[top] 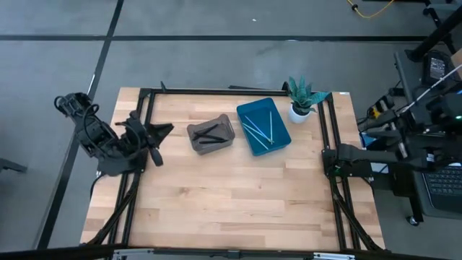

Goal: Sort pens & pencils
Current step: Return to Home Position

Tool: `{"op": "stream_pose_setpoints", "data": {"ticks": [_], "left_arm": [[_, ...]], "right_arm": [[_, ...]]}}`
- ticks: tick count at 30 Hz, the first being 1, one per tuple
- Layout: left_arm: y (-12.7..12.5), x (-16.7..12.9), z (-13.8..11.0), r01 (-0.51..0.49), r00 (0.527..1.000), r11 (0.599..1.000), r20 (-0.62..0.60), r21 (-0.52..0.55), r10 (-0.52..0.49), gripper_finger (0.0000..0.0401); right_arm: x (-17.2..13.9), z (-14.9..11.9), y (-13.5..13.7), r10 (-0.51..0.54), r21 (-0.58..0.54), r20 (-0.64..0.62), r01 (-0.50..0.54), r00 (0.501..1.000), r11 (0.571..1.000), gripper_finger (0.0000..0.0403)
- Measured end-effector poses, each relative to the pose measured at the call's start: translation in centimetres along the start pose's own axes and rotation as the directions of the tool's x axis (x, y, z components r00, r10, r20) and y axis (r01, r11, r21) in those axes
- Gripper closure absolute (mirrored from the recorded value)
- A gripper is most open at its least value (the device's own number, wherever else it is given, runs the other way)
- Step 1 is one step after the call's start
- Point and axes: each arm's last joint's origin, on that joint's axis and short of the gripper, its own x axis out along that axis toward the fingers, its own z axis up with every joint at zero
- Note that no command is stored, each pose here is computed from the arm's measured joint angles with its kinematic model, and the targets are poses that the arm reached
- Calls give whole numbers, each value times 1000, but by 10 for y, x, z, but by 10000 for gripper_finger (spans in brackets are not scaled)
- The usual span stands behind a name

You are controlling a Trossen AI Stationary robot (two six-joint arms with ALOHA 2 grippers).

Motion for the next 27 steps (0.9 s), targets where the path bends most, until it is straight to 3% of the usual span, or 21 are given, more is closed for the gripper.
{"op": "stream_pose_setpoints", "data": {"ticks": [6, 13, 19, 22, 27], "left_arm": [[11, 1, -18, 34, 999, 999, -5, 5, -34, 371], [10, 3, -36, 155, 988, 988, 12, 26, -156, 371], [13, 8, -47, 384, 906, 922, 169, 55, -388, 372], [19, 12, -55, 386, 891, 919, 223, 86, -395, 378], [26, 17, -65, 437, 871, 896, 215, 75, -442, 389]], "right_arm": [[21, -35, -6, 14, 2, 0, -14, 1000, 1000, 308], [37, -76, -9, 67, -5, 164, -67, 984, 998, 308], [46, -107, -12, 74, 9, 267, -80, 961, 997, 308], [52, -117, -13, 75, 10, 275, -81, 958, 997, 309], [60, -124, -16, 75, -5, 288, -77, 955, 997, 308]]}}
